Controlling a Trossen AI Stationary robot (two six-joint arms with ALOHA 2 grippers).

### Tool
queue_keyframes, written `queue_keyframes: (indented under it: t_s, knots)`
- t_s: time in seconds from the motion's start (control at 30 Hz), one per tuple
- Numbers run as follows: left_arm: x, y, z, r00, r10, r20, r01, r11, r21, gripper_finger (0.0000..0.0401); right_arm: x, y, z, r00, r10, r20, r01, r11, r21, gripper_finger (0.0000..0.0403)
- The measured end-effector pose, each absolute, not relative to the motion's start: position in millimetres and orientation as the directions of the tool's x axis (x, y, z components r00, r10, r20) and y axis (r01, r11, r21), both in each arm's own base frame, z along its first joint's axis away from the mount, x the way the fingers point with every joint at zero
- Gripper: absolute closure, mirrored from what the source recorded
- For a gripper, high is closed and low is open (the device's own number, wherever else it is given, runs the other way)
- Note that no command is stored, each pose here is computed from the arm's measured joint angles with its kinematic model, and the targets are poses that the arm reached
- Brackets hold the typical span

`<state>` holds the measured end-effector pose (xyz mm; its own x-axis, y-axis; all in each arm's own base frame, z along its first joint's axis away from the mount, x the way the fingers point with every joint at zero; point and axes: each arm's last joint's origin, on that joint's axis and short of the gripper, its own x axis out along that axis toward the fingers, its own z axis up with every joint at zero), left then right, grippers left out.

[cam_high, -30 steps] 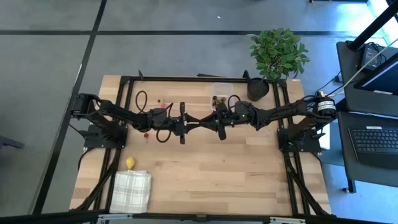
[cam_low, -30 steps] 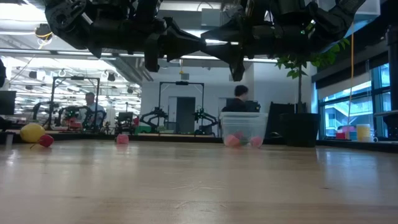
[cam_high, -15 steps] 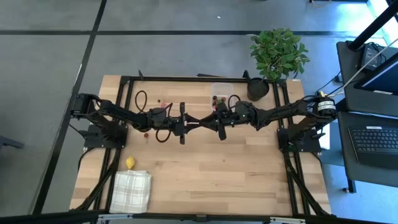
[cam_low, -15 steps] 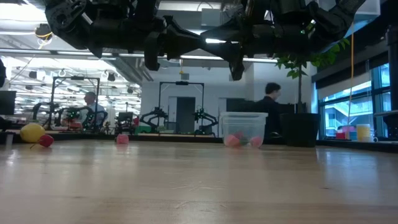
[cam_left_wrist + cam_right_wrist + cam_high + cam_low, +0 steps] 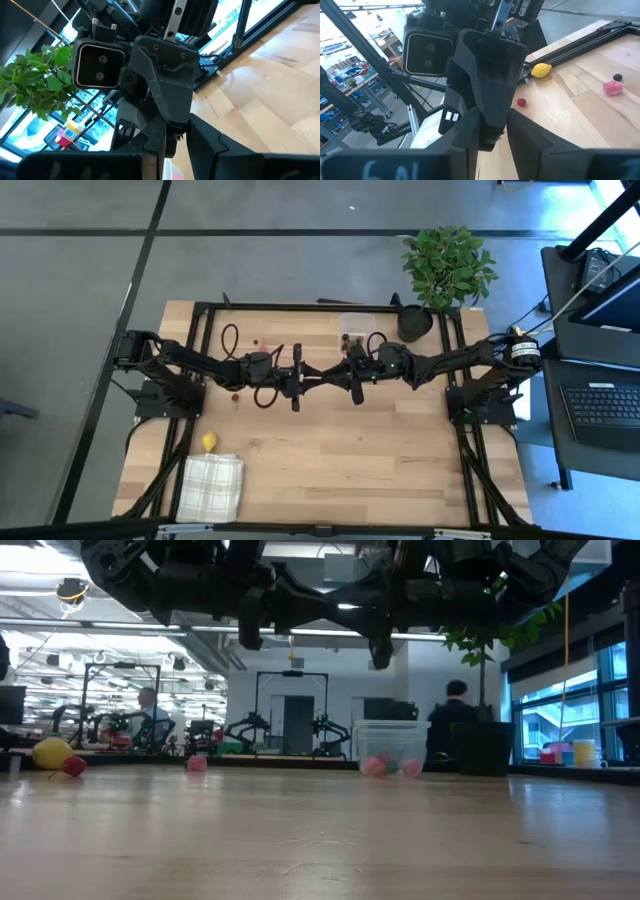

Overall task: Pick and placing Produce into tupperware
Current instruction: Put the bottom blueberry into the transparent bin

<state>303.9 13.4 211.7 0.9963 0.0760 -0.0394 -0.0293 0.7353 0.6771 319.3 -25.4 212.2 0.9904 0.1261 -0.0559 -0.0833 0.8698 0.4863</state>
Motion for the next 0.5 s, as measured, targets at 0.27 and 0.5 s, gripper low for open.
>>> queue_keyframes:
  t_s: [0.27, 0.5]
  knots:
    - [303.9, 13.8, 211.4, 0.995, 0.086, -0.042, -0.034, 0.73, 0.682, 0.0344, 319.3, -25.5, 211.8, 0.99, 0.124, -0.061, -0.08, 0.871, 0.485, 0.0331]
    - [303.9, 13.5, 211.0, 0.995, 0.084, -0.045, -0.031, 0.733, 0.679, 0.0344, 319.2, -25.4, 210.9, 0.99, 0.127, -0.07, -0.078, 0.873, 0.482, 0.0334]
